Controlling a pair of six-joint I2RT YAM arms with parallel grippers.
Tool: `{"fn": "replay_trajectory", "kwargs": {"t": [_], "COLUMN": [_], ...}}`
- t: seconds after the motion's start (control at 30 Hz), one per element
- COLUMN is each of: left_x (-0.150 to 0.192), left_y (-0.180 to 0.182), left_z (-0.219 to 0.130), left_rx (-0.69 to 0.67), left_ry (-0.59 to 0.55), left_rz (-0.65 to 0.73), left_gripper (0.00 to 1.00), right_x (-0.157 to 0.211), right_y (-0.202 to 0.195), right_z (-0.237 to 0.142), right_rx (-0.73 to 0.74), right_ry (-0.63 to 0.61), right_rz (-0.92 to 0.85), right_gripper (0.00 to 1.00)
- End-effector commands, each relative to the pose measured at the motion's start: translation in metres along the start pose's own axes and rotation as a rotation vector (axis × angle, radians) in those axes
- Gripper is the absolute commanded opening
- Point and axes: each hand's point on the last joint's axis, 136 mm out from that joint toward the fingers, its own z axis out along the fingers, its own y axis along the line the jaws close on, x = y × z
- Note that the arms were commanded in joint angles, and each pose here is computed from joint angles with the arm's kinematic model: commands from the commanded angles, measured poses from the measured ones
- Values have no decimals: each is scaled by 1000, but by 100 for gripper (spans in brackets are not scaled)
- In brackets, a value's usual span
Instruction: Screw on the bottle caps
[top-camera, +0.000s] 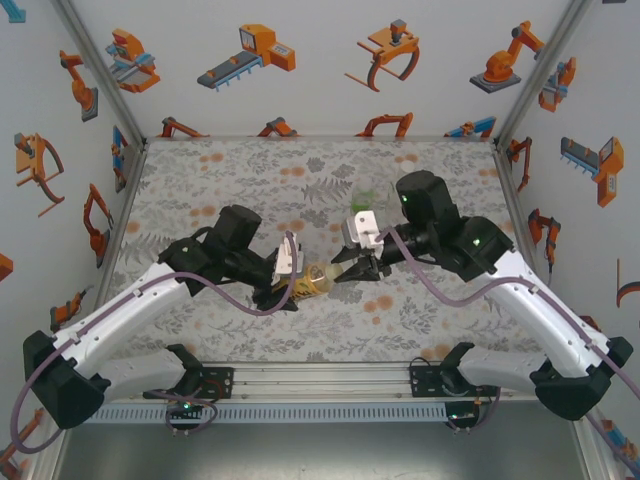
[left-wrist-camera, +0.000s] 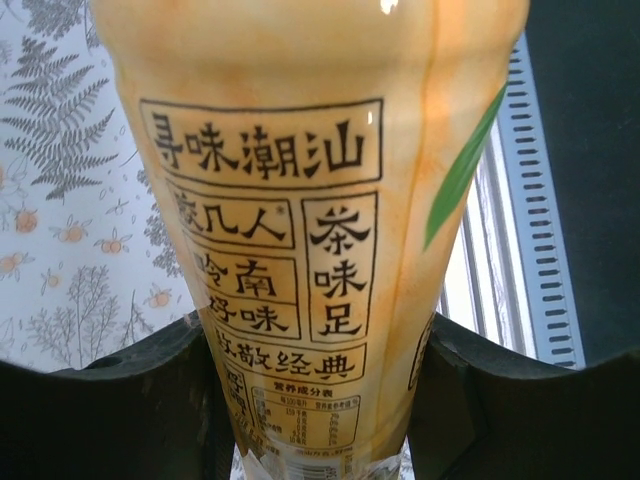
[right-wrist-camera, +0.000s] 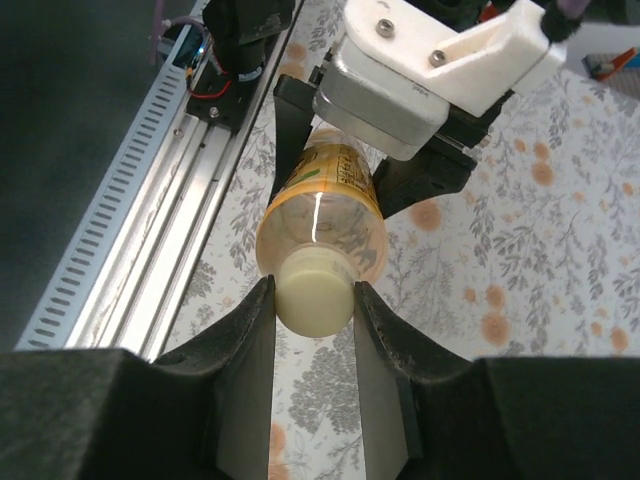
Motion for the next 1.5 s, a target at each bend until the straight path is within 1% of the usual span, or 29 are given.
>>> {"fn": "replay_trajectory", "kwargs": {"t": [0.0,0.1,0.17,0.33,0.47,0.5,0.6,0.77,0.8,0.83,0.87,0.9,0.97,1.03,1.07,1.13,1.23,1.47], "left_x": [-11,-10,-9,-8,-6,-6,-4,-4,-4,-4,-4,-5,-6,-8,-10,-11,-12,-14], "left_y": [11,19,24,34,40,41,44,48,48,49,49,48,48,45,42,40,40,40], "left_z": [-7,-9,-10,-13,-14,-14,-15,-16,-16,-17,-17,-17,-18,-19,-18,-19,-20,-22], "left_rx": [-76,-121,-153,-212,-238,-245,-265,-283,-284,-287,-289,-289,-295,-276,-264,-256,-257,-262], "left_ry": [-26,-19,-16,-15,-3,0,8,12,12,11,8,4,-6,-21,-31,-44,-50,-57], "left_rz": [34,30,30,24,18,17,14,1,0,0,0,0,1,5,9,13,11,8], "left_gripper": [0,0,0,0,0,0,0,0,2,7,15,25,51,79,89,93,94,94], "right_x": [0,8,13,34,59,67,82,85,85,84,83,83,82,84,85,89,98,129], "right_y": [-20,-42,-54,-75,-80,-80,-78,-80,-80,-81,-81,-82,-83,-84,-85,-86,-90,-114], "right_z": [2,-4,-8,-11,-8,-8,-11,-7,-7,-7,-8,-8,-11,-13,-14,-18,-23,-43], "right_rx": [123,281,350,477,539,566,628,624,622,623,624,631,645,668,683,722,790,994], "right_ry": [-54,-103,-138,-185,-207,-196,-169,-176,-179,-184,-187,-186,-181,-162,-144,-97,-2,373], "right_rz": [276,505,674,1111,1436,1509,1638,1670,1671,1667,1662,1659,1641,1620,1603,1572,1511,1291], "right_gripper": [0,0,0,0,0,0,0,0,0,0,0,0,0,0,0,0,0,0]}}
